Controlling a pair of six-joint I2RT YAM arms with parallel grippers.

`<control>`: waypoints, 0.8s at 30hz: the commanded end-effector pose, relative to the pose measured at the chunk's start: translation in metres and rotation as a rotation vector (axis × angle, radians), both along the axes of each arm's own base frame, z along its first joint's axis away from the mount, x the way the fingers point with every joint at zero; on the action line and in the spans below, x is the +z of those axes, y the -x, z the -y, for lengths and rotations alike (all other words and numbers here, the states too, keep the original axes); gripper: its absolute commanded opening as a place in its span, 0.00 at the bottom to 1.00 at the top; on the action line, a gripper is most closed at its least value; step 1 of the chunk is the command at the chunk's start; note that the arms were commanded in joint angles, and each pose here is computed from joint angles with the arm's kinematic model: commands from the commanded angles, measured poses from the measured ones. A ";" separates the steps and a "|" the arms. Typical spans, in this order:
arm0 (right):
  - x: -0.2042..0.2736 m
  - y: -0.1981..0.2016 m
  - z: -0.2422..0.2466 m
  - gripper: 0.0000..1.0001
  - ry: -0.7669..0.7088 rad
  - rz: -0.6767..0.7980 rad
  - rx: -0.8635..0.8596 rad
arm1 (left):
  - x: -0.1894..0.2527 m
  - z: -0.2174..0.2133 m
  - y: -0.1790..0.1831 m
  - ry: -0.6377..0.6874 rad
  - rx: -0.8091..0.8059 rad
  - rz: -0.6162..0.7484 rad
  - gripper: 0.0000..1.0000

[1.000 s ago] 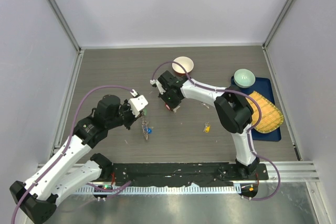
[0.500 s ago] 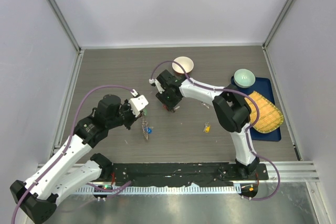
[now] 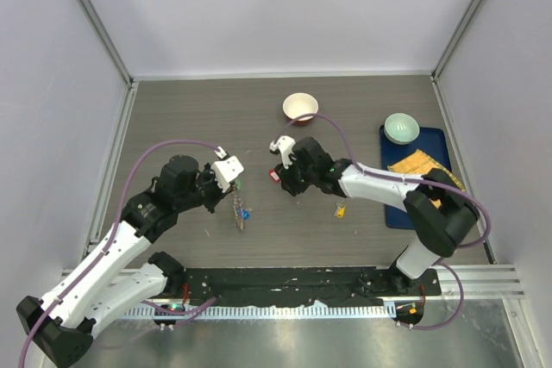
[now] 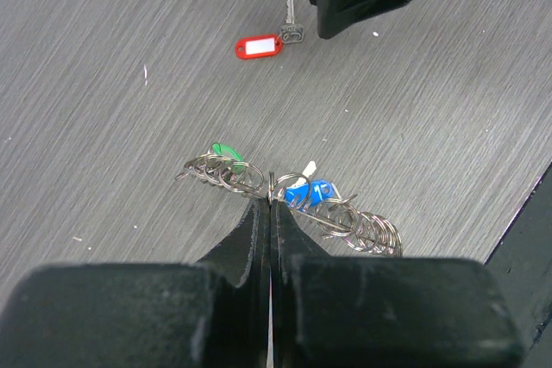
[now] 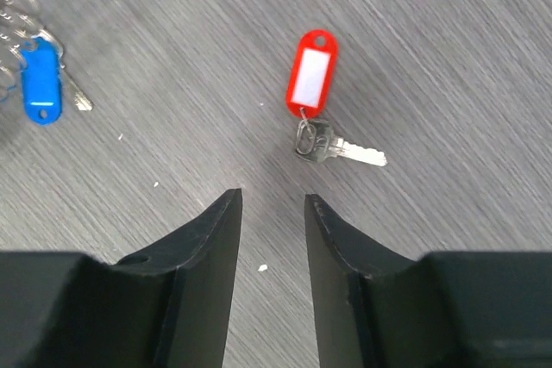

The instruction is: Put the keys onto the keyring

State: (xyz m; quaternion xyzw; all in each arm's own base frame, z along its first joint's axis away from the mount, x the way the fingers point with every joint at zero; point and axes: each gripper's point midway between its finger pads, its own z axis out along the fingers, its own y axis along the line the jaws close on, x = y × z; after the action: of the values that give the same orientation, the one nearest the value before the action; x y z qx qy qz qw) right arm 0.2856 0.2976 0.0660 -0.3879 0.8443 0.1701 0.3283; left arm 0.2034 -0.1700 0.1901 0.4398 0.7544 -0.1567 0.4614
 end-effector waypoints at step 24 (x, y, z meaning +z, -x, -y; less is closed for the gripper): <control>0.004 -0.033 -0.018 0.33 -0.472 0.285 0.097 | 0.019 0.011 -0.008 0.066 -0.015 0.059 0.00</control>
State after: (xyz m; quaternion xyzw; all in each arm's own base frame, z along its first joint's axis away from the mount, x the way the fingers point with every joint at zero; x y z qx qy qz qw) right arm 0.3080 0.3096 0.0533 -0.3605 0.7335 0.3159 0.4818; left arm 0.2042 -0.1708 0.1912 0.4385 0.7535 -0.1579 0.4638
